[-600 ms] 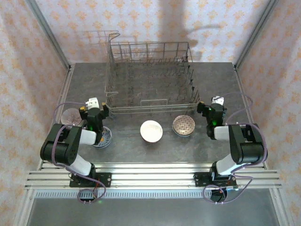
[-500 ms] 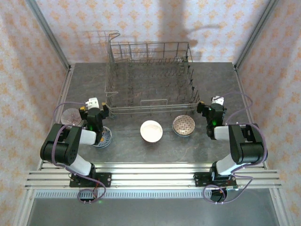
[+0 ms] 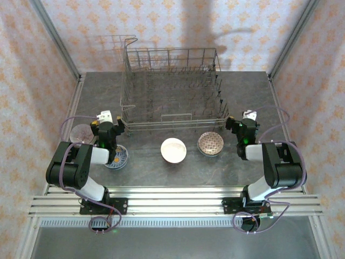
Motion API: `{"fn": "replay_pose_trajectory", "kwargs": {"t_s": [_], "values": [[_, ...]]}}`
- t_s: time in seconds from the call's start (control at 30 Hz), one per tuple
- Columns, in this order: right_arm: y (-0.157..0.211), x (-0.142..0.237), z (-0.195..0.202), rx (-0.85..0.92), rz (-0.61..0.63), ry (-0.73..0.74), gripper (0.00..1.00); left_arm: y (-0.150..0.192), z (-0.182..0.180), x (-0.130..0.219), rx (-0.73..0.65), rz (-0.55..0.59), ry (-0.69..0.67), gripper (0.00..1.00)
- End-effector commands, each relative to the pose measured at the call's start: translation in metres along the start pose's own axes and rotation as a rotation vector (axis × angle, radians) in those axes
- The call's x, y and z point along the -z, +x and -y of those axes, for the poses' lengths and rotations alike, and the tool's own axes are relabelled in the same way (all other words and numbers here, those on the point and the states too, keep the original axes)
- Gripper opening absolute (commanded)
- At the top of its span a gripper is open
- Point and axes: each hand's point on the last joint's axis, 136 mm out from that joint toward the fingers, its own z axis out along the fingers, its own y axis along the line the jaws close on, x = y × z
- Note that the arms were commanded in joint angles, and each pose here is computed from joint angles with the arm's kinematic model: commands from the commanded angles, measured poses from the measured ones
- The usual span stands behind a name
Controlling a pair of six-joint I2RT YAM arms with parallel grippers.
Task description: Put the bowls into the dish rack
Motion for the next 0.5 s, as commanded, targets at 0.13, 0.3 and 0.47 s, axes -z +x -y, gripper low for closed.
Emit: {"fn": "replay_pose_trajectory", "kwargs": {"t_s": [0.13, 0.3, 0.47], "values": [[-0.026, 0.011, 0.009, -0.032, 0.043, 0.051, 1.00, -0.019, -0.004, 0.008, 0.034, 0.027, 0.011, 1.00], [-0.039, 0.029, 0.021, -0.072, 0.033, 0.113, 1.00, -0.045, -0.024, 0.019, 0.102, 0.029, -0.028, 1.00], [-0.057, 0.058, 0.023, -0.099, -0.027, 0.123, 1.00, -0.089, -0.032, 0.045, 0.167, 0.059, -0.032, 0.99]]}}
